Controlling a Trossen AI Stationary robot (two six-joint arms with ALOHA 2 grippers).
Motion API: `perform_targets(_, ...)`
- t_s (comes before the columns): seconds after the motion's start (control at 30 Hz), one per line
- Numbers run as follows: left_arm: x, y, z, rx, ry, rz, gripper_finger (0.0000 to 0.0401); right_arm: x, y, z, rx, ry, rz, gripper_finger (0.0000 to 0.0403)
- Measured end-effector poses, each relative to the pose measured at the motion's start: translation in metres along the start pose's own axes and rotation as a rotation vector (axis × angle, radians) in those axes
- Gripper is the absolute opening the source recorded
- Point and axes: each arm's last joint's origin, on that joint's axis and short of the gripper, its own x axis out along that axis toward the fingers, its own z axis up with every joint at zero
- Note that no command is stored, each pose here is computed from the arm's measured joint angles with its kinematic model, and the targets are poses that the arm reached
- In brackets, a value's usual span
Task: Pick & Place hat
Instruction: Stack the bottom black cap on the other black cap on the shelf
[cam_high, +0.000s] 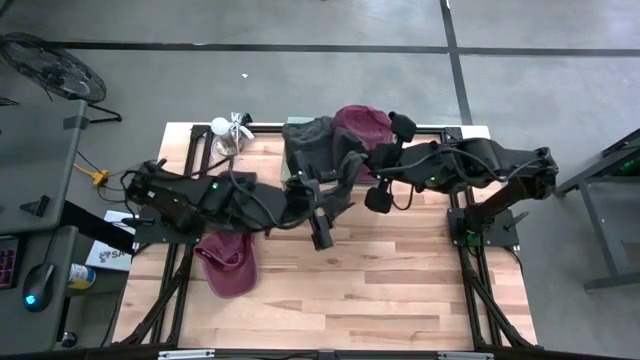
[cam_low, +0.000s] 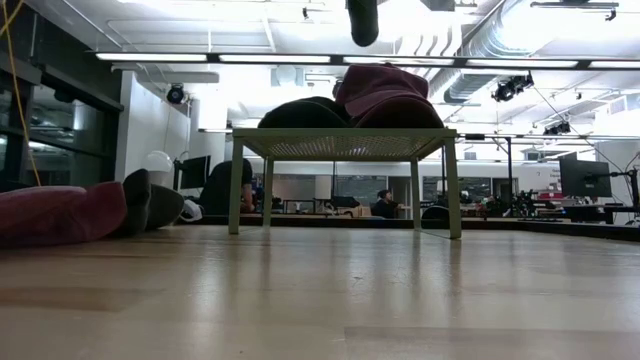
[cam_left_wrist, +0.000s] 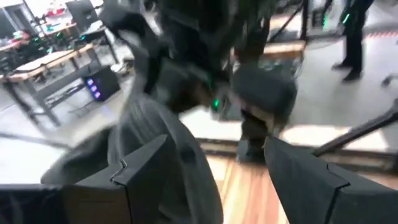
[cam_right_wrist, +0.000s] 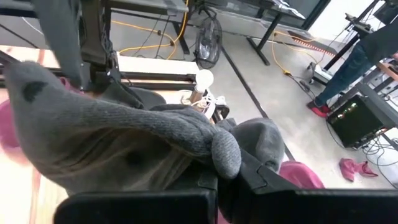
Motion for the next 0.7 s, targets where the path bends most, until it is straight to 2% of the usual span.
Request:
perform_targets(0.1, 0.005, -0.009, -0.008, 0.028, 0.032, 0.019, 0.0259, 0.000, 0.000, 0.000, -0.001, 0.001, 0.003, 0.0001)
perform_targets(0.3, 0.009, -0.011, -0.017, 0.037, 0.079, 0.142, 0.0259, -0.001, 0.001, -0.001, -0.011, 0.011, 0.022, 0.0001)
perform_targets(0.43, 0.010, -0.012, -0.022, 0.028, 0.105, 0.144, 0.0252, -0.001, 0.001, -0.002, -0.016, 0.017, 0.024, 0.0001)
perform_targets(0.57, 0.009, -0.011, -0.026, -0.009, 0.136, 0.146, 0.0202, -0.004, -0.001, -0.002, -0.011, 0.010, 0.026, 0.0001)
perform_targets(0.7, 0.009, -0.011, -0.027, -0.019, 0.146, 0.149, 0.0111, -0.007, -0.003, -0.001, -0.006, 0.002, 0.024, 0.0001)
